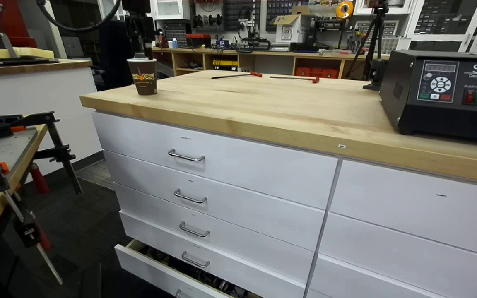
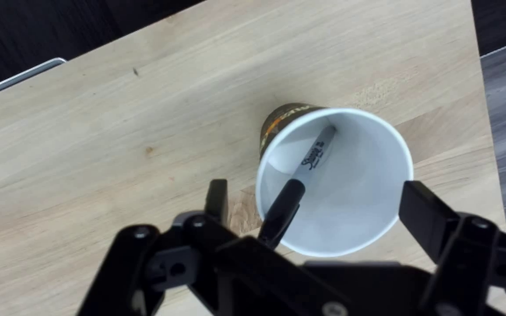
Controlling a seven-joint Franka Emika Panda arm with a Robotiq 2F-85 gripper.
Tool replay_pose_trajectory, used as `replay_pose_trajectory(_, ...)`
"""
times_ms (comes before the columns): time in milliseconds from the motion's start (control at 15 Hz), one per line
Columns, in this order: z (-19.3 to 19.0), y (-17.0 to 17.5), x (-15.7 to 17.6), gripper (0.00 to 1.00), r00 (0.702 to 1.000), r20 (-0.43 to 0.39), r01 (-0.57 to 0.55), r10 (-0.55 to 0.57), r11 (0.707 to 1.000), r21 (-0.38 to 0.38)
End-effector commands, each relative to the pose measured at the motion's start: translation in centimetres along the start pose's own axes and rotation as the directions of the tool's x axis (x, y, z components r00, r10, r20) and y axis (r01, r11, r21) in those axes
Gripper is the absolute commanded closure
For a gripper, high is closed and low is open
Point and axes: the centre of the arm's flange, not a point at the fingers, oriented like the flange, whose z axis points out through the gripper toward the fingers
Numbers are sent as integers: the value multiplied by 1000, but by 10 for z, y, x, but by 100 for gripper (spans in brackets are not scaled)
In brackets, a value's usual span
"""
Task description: Remove the pen in the black cup and put it on the table
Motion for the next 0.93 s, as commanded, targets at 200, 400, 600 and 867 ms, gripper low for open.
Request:
replay_pose_trajectory(200, -2, 1, 10, 0, 1000, -10, 11, -11, 1000, -5)
replay_pose_trajectory(400, 2, 2, 12, 0, 1000, -12, 15, -15, 1000, -3)
replay_pose_trajectory(600, 8, 4, 17, 0, 999, -18, 28, -28, 1000, 2)
replay_pose_trajectory(867, 14, 6, 26, 25, 999, -26, 32, -32, 999, 6)
